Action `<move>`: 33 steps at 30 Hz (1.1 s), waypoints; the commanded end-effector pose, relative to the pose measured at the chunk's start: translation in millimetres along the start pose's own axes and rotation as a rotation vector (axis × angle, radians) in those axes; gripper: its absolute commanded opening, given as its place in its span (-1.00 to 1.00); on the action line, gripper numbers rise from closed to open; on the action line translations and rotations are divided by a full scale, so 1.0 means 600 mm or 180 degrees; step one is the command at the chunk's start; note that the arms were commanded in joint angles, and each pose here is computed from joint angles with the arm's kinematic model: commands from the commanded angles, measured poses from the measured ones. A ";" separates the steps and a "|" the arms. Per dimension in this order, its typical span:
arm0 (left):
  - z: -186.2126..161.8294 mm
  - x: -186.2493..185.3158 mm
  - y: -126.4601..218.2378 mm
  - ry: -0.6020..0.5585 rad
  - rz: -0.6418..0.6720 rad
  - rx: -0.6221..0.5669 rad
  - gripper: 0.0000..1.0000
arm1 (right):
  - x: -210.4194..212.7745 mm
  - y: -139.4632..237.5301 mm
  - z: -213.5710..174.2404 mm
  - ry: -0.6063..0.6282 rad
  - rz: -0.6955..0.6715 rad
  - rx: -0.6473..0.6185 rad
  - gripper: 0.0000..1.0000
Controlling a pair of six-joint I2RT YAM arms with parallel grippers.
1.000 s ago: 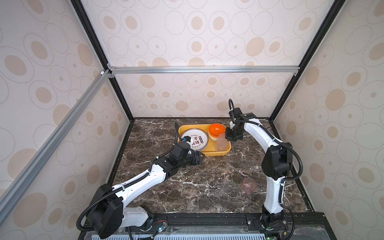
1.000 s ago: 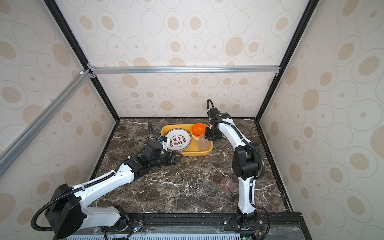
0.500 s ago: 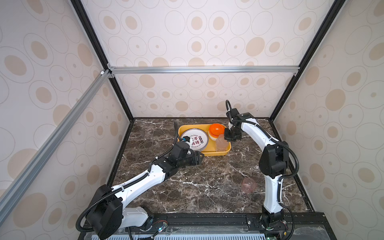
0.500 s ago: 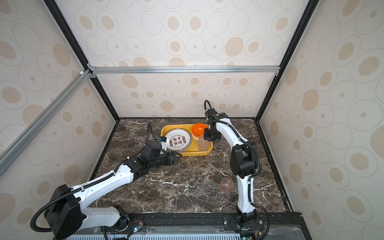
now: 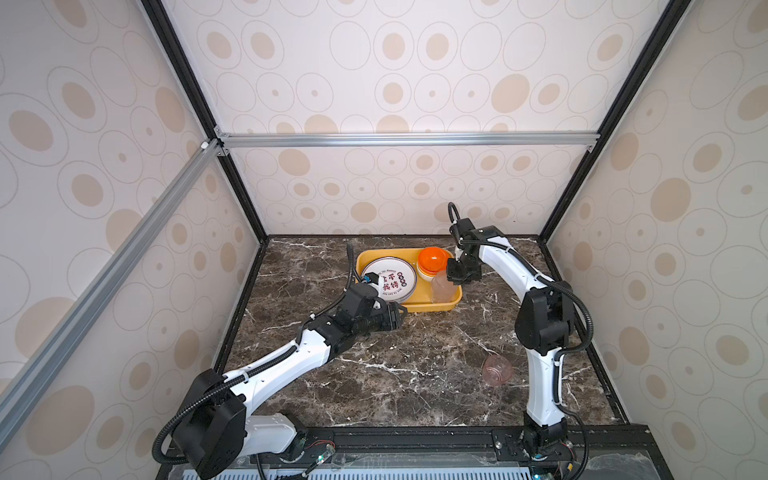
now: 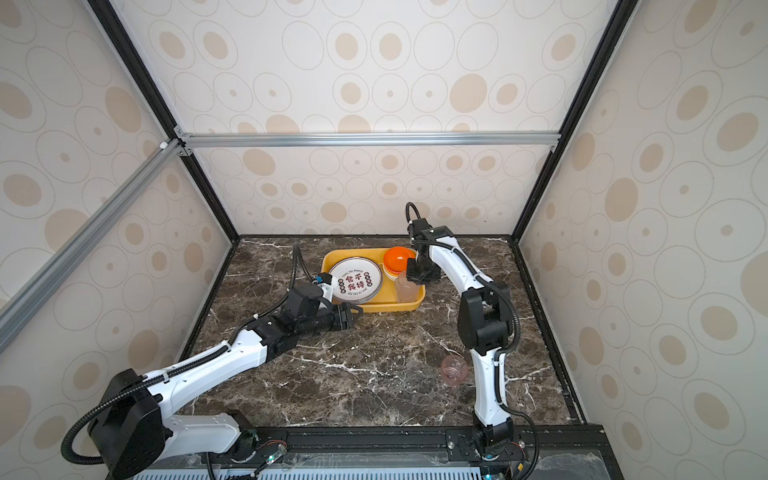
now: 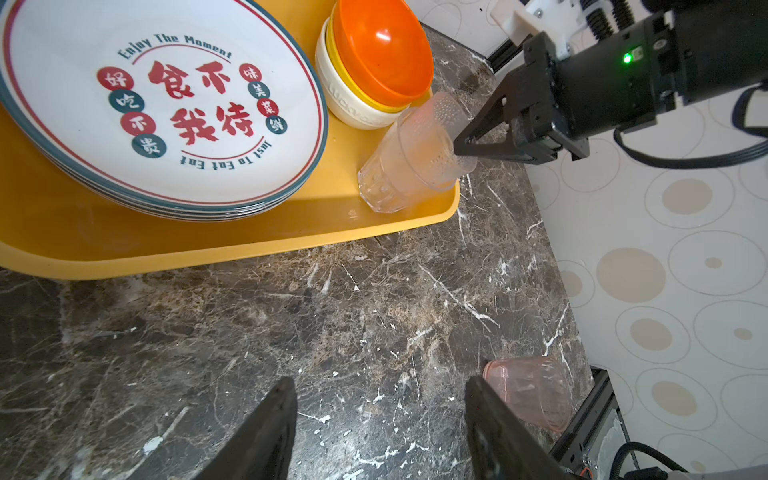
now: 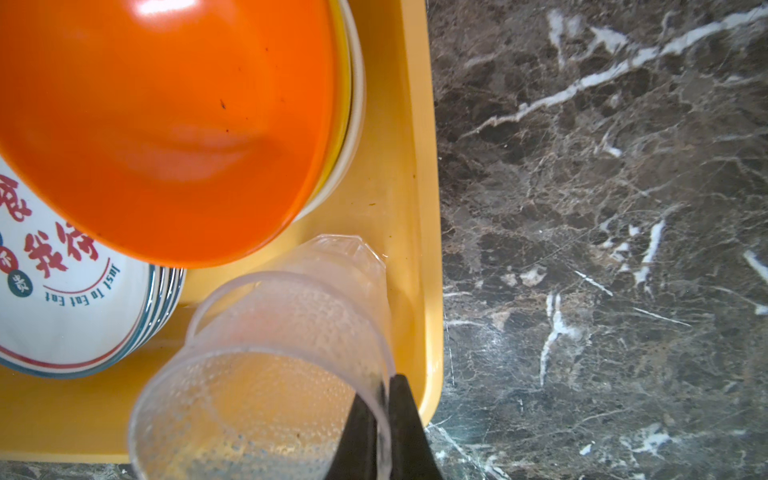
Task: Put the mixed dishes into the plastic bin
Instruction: 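Open the right gripper to release the frosted cup on the clear cup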
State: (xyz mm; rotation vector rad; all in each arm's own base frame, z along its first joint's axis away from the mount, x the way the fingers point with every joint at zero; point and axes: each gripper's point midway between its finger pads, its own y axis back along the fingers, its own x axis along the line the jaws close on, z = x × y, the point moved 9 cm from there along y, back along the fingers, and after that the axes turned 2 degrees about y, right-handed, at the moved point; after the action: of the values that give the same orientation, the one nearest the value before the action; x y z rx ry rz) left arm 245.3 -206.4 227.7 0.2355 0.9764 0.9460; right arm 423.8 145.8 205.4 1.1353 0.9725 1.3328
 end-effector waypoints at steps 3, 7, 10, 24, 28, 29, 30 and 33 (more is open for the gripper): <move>0.009 -0.004 0.013 0.0054 -0.0076 -0.0103 0.28 | 0.009 -0.004 -0.002 0.0072 -0.0064 0.0046 -0.75; 0.009 -0.004 0.013 0.0061 -0.0080 -0.0105 0.28 | 0.011 0.000 -0.002 0.0077 -0.0059 0.0023 -0.68; 0.009 -0.004 0.013 0.0057 -0.0087 -0.0105 0.28 | 0.012 0.008 -0.002 0.0076 -0.0052 -0.0008 -0.63; 0.013 -0.013 0.010 0.0055 -0.0194 -0.0070 0.28 | 0.009 0.065 -0.014 0.0064 -0.0004 -0.0237 -0.40; 0.014 -0.017 0.008 0.0052 -0.0240 -0.0041 0.28 | 0.006 0.078 -0.022 0.0056 0.0011 -0.0307 -0.33; 0.014 -0.017 0.007 0.0050 -0.0253 -0.0029 0.28 | 0.004 0.082 -0.024 0.0053 0.0015 -0.0330 -0.33; 0.015 -0.019 0.007 0.0046 -0.0274 -0.0022 0.28 | 0.003 0.085 -0.026 0.0051 0.0025 -0.0343 -0.32; 0.014 -0.023 0.004 0.0037 -0.0325 0.0022 0.28 | 0.000 0.098 -0.034 0.0043 0.0045 -0.0400 -0.30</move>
State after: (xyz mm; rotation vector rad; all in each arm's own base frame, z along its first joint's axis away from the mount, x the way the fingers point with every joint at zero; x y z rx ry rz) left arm 242.0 -208.7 227.9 0.2325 1.0039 0.8873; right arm 402.0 142.0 244.5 1.0680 0.8981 1.3808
